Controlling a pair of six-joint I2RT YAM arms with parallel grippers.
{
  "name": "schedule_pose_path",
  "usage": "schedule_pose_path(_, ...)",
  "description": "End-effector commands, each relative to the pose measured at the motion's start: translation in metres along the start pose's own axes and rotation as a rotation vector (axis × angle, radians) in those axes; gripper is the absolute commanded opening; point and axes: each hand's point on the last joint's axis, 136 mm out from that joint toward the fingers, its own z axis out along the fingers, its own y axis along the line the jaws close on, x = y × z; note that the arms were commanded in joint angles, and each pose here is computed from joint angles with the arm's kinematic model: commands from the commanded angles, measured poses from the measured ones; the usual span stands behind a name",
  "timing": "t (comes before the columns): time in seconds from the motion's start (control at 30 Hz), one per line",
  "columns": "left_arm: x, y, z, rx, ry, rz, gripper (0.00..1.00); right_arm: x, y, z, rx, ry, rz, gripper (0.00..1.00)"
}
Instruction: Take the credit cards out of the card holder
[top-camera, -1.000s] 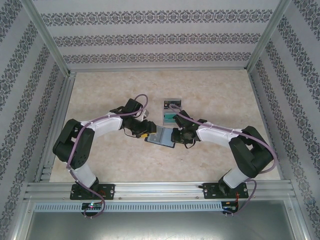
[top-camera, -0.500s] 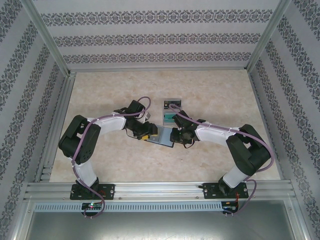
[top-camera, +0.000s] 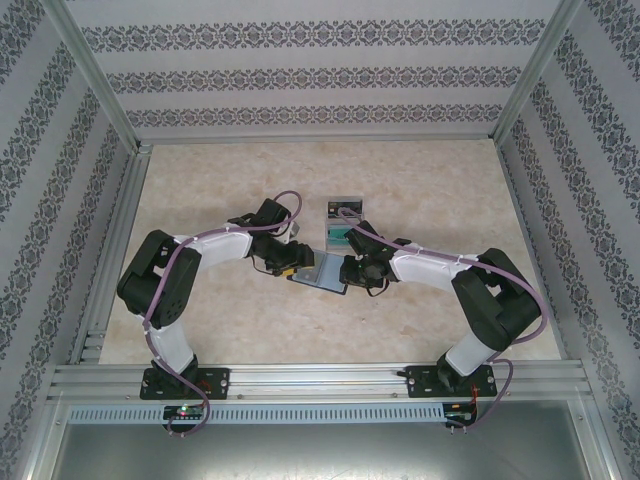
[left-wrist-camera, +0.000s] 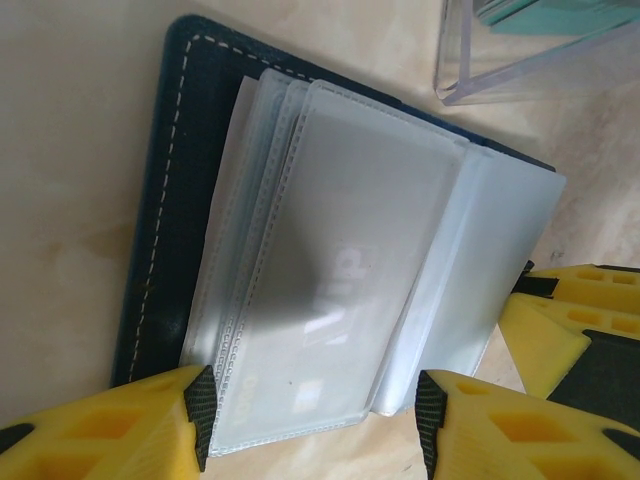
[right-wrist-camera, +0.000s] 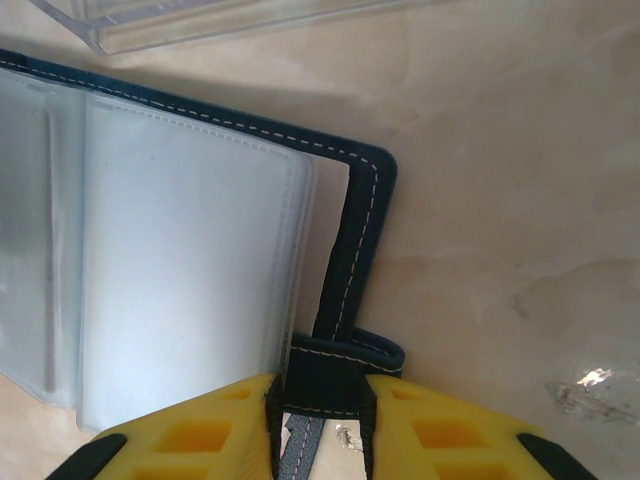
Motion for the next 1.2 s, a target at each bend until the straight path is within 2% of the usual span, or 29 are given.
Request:
schedule_pose_path(0.0, 0.004, -0.012, 0.009, 0.029, 0.030, 0.042, 0.58, 0.015, -0.008, 0.010, 0.026, 0.056, 0.002, 0.30)
schedule_pose_path(0.27, 0.011, -0.036, 0.014, 0.124, 0.051, 0.065, 0.57, 0.016, -0.007, 0.011, 0.023, 0.060, 0.001, 0.29)
schedule_pose_path(0.47, 0.010, -0.057, 0.008, 0.176, 0.040, 0.096, 0.60, 0.017, -0.008, 0.011, 0.024, 0.058, 0.008, 0.29)
schedule_pose_path(0.6, 0.010, -0.066, 0.004, 0.189, 0.038, 0.117, 0.75, 0.017, -0.008, 0.011, 0.018, 0.054, 0.016, 0.29)
schedule_pose_path(0.7, 0.009, -0.072, 0.001, 0.199, 0.035, 0.128, 0.80, 0.016, -0.009, 0.009, 0.015, 0.045, 0.028, 0.30)
schedule_pose_path(0.9, 0.008, -0.070, -0.006, 0.163, 0.017, 0.139, 0.86, 0.005, -0.019, -0.007, 0.012, -0.046, 0.073, 0.30)
schedule_pose_path(1.03, 0.002, -0.055, -0.015, 0.091, -0.020, 0.133, 0.87, -0.010, -0.026, -0.032, 0.002, -0.137, 0.099, 0.30)
schedule_pose_path(1.17, -0.005, -0.045, -0.026, 0.074, -0.047, 0.118, 0.86, -0.023, -0.016, -0.056, -0.055, -0.212, 0.090, 0.31)
